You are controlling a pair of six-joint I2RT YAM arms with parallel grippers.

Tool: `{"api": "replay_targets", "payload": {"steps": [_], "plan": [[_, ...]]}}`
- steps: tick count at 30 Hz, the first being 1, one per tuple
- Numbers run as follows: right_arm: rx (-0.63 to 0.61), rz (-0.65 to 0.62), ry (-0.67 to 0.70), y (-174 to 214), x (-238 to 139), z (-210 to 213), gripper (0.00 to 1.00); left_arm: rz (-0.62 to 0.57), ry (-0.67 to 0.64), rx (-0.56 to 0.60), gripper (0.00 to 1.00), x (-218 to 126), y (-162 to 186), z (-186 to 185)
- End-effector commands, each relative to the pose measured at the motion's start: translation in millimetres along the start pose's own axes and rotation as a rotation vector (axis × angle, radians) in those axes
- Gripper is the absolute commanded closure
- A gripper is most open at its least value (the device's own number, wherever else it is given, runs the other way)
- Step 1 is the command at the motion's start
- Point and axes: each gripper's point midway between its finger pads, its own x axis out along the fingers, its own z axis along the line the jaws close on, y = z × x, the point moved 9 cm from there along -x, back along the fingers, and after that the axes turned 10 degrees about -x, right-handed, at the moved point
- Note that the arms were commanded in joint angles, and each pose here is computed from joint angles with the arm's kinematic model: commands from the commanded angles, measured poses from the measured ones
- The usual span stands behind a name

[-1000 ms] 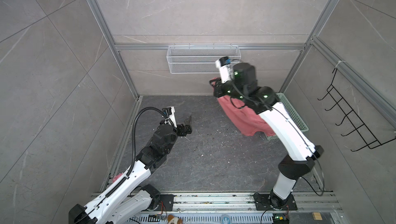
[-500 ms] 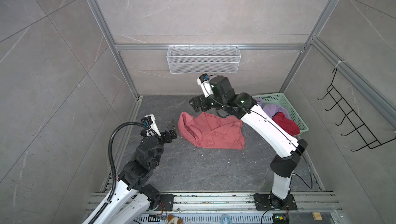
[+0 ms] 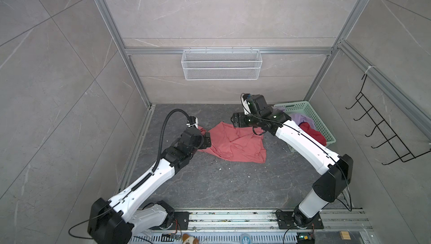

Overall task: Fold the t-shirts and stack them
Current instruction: 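Lower both grippers onto the pink t-shirt and pinch its edges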

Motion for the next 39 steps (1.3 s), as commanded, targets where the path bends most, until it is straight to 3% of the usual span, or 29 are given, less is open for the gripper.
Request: {"api": "replay_targets", "payload": {"steps": [1, 7, 18, 25, 35, 38, 39], "plan": [[0.157, -0.006, -0.023, 15, -4, -11, 0.18, 0.173, -0.022, -0.145, 0.17, 26, 18, -4], [0.25, 0.052, -0.001, 41, 15, -30, 0.22, 0.29, -0.112, -0.257, 0.32, 71, 44, -4], [0.332, 0.099, 0.021, 55, 35, -59, 0.24, 0.314, -0.141, -0.275, 0.35, 106, 44, -20], [0.364, 0.12, 0.026, 64, 40, -71, 0.24, 0.34, -0.226, -0.251, 0.47, 127, 53, -18], [0.392, 0.153, -0.006, 71, 60, -72, 0.28, 0.339, -0.258, -0.221, 0.78, 129, 57, -16], [0.362, 0.173, 0.061, 63, 68, -78, 0.29, 0.325, -0.255, -0.226, 1.0, 126, 57, -14], [0.353, 0.176, 0.079, 60, 70, -79, 0.3, 0.314, -0.25, -0.232, 1.0, 123, 55, -14]]}}
